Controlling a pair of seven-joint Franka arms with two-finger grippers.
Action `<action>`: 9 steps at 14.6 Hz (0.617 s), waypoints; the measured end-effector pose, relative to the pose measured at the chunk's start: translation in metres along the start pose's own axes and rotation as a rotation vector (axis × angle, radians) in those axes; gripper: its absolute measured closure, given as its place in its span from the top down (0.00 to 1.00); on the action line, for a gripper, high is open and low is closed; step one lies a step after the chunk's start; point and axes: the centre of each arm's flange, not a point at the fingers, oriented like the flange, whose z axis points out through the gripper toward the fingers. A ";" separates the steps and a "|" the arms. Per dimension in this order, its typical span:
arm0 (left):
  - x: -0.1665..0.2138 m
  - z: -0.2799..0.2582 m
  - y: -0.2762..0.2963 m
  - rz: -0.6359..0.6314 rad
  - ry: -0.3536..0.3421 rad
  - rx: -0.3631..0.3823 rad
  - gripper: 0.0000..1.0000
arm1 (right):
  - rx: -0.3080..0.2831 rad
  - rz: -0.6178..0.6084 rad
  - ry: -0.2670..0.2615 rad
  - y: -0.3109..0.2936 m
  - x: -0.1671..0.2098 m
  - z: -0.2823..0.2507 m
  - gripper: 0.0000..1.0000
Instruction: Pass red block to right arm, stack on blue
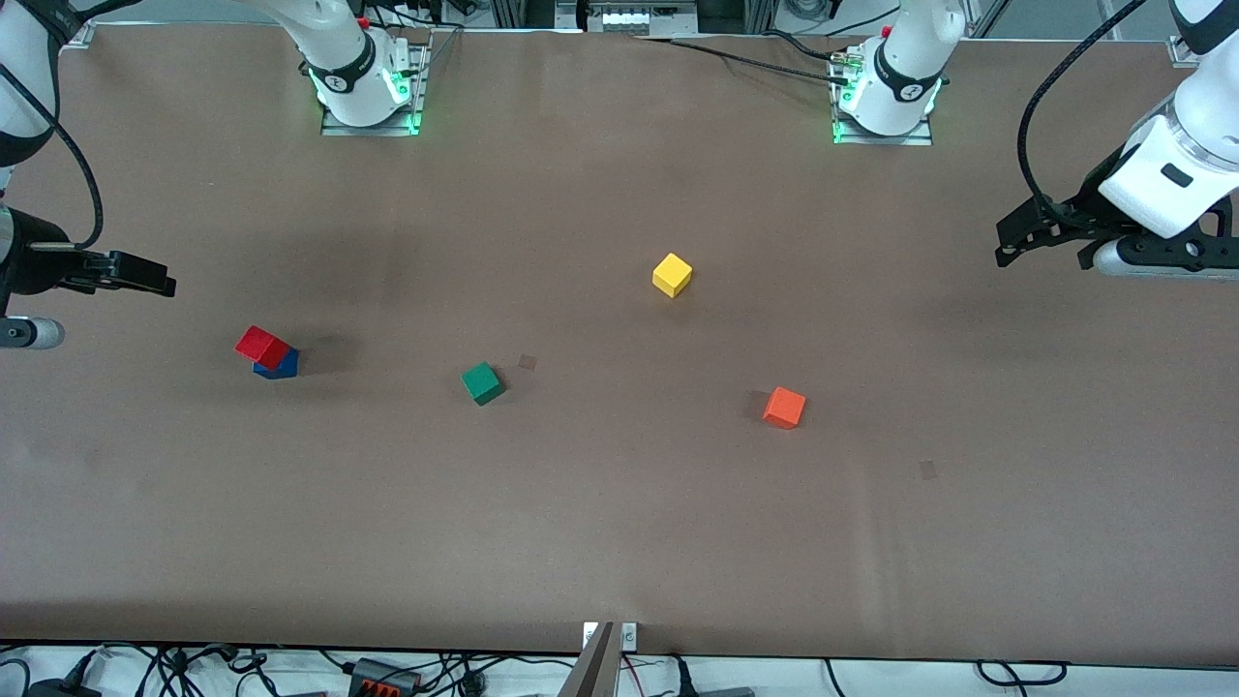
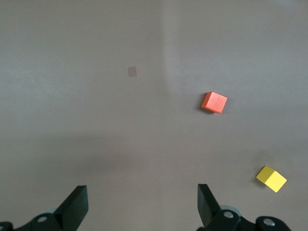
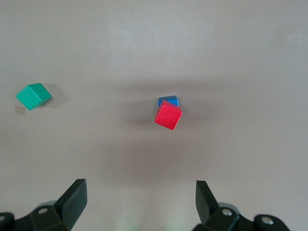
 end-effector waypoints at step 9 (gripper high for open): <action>0.000 -0.003 0.000 0.000 0.006 0.000 1.00 | 0.030 0.000 0.093 0.028 -0.003 -0.027 1.00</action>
